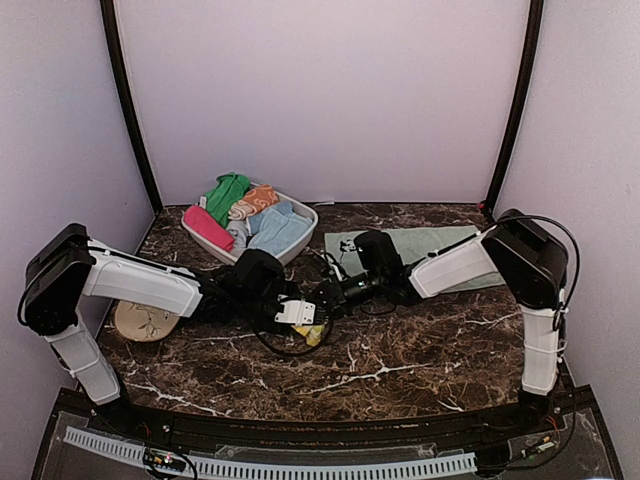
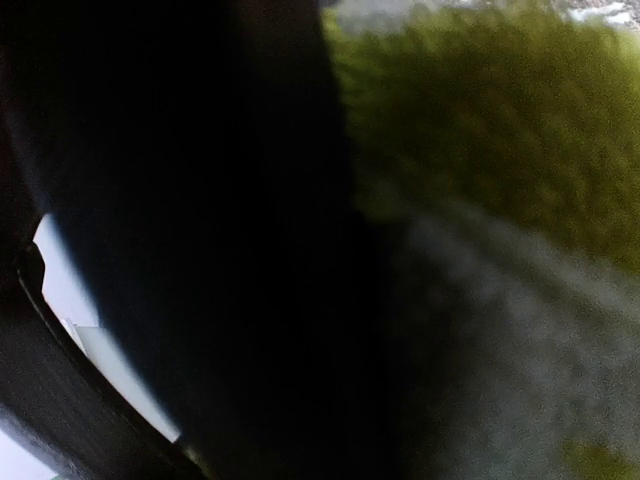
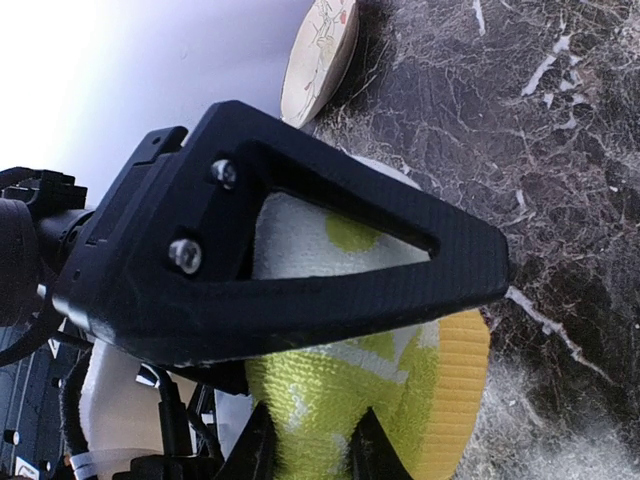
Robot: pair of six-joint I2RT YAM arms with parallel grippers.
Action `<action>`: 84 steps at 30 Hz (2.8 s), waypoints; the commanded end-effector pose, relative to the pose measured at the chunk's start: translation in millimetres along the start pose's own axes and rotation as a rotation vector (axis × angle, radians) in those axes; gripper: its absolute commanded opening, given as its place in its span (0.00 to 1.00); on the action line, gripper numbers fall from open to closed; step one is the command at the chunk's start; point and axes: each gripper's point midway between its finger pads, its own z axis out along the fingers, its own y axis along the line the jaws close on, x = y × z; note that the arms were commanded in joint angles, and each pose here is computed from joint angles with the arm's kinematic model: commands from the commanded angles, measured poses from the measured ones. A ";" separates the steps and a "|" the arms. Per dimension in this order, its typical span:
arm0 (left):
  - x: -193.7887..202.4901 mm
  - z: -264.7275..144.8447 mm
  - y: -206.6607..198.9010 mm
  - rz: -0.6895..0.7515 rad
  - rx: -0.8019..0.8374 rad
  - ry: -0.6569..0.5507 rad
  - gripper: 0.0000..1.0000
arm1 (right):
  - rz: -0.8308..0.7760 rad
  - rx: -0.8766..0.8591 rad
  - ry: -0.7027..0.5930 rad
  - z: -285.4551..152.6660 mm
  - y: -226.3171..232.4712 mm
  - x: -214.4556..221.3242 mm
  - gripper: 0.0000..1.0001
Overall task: Roll the towels
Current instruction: Roll the towel at the center of the board, then place the towel in the storage box.
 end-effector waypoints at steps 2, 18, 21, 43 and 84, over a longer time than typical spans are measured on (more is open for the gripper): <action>21.0 -0.5 -10.1 0.010 0.007 0.079 0.53 | -0.153 -0.137 0.045 6.5 65.3 -5.4 0.11; 133.6 -107.5 108.6 -0.126 -0.259 0.314 0.00 | -0.325 0.257 -0.387 -126.0 56.7 -117.4 0.47; 162.0 -123.9 129.7 -0.049 -0.353 0.363 0.00 | -0.353 0.331 -0.442 -153.8 57.7 -123.9 0.47; 195.5 -28.6 167.1 0.090 -0.095 0.302 0.17 | -0.259 0.372 -0.394 -158.0 15.8 -52.9 0.45; 172.3 -89.4 98.5 -0.192 0.289 0.244 0.80 | -0.254 0.338 -0.403 -161.7 26.9 -52.3 0.45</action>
